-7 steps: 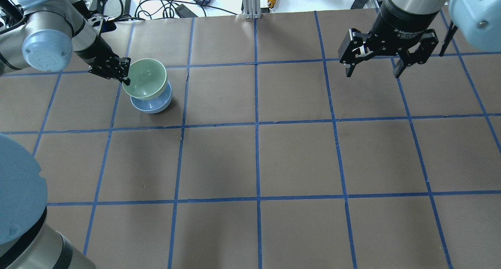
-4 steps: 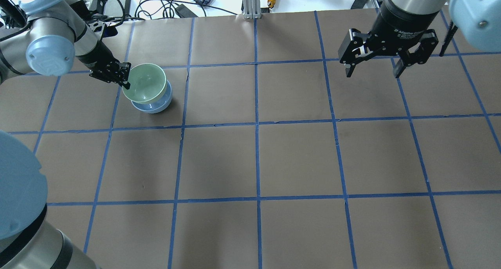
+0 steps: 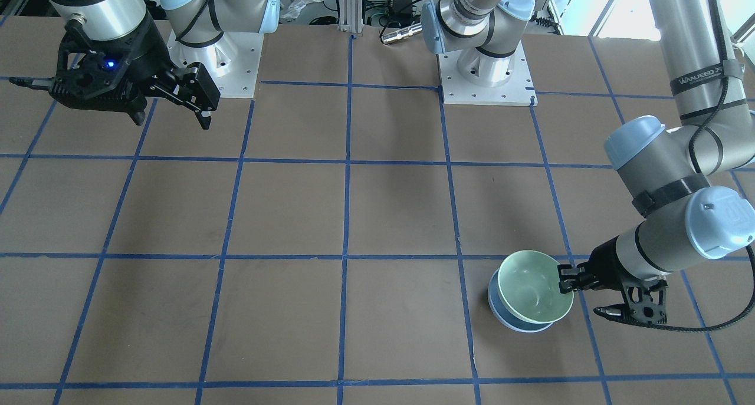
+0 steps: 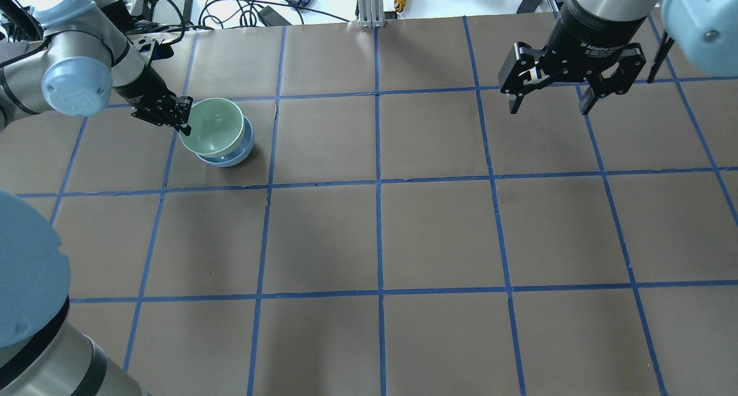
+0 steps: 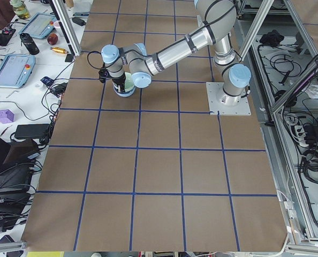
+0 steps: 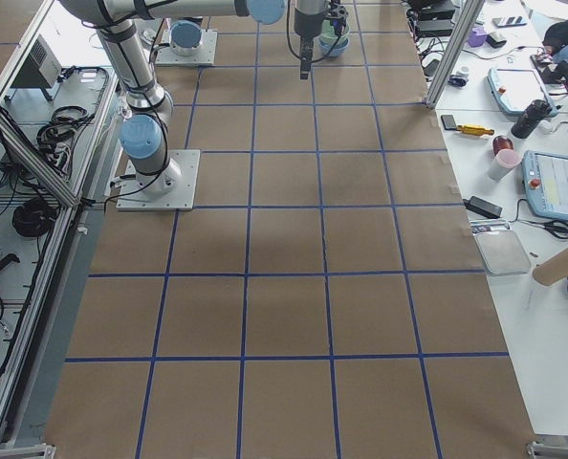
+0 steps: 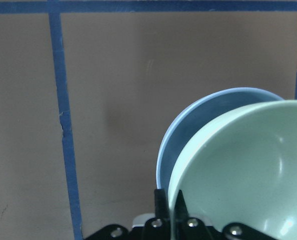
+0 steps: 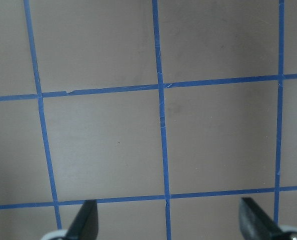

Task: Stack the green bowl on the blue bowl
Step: 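Lower the green bowl into the blue bowl with the left gripper, then open the left gripper and raise it away from the stacked bowls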

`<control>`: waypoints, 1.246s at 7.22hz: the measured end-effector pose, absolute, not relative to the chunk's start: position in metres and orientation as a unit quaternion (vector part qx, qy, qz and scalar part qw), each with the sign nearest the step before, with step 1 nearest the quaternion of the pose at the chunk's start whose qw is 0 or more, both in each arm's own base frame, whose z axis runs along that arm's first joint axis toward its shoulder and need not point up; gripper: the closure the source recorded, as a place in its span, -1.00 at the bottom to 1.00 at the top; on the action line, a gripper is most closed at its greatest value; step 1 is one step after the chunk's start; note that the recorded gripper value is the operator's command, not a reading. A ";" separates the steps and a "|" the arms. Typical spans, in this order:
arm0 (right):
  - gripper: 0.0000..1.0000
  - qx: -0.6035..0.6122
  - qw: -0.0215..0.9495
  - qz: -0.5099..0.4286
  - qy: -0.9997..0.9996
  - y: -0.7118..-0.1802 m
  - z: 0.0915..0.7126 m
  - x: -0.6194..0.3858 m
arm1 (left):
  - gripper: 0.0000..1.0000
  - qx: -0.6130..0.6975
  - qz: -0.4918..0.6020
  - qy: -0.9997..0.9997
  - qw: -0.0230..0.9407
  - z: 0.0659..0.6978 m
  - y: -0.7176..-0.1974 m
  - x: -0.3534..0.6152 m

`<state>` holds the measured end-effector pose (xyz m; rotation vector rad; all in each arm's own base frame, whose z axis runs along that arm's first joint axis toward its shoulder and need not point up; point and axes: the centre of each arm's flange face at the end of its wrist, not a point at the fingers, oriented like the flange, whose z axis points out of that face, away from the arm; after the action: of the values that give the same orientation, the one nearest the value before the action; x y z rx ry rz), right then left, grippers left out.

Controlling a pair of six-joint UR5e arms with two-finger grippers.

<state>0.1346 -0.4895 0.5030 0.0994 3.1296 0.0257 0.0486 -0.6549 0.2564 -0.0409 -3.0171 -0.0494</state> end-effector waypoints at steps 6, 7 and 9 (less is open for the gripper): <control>-1.00 0.032 0.005 0.008 0.999 -0.489 0.503 0.135 | -0.70 -0.007 -0.003 -0.998 0.057 0.271 -0.657 0.049; -1.00 0.032 0.005 0.008 0.999 -0.489 0.503 0.135 | -0.76 -0.006 0.000 -0.999 0.054 0.288 -0.654 0.045; -1.00 0.032 0.005 0.008 0.999 -0.489 0.503 0.135 | -0.84 0.005 -0.004 -1.000 0.016 0.341 -0.633 0.018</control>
<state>0.1346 -0.4895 0.5028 0.0993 3.1296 0.0252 0.0175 -0.6328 0.3408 0.0158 -3.1101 -0.0129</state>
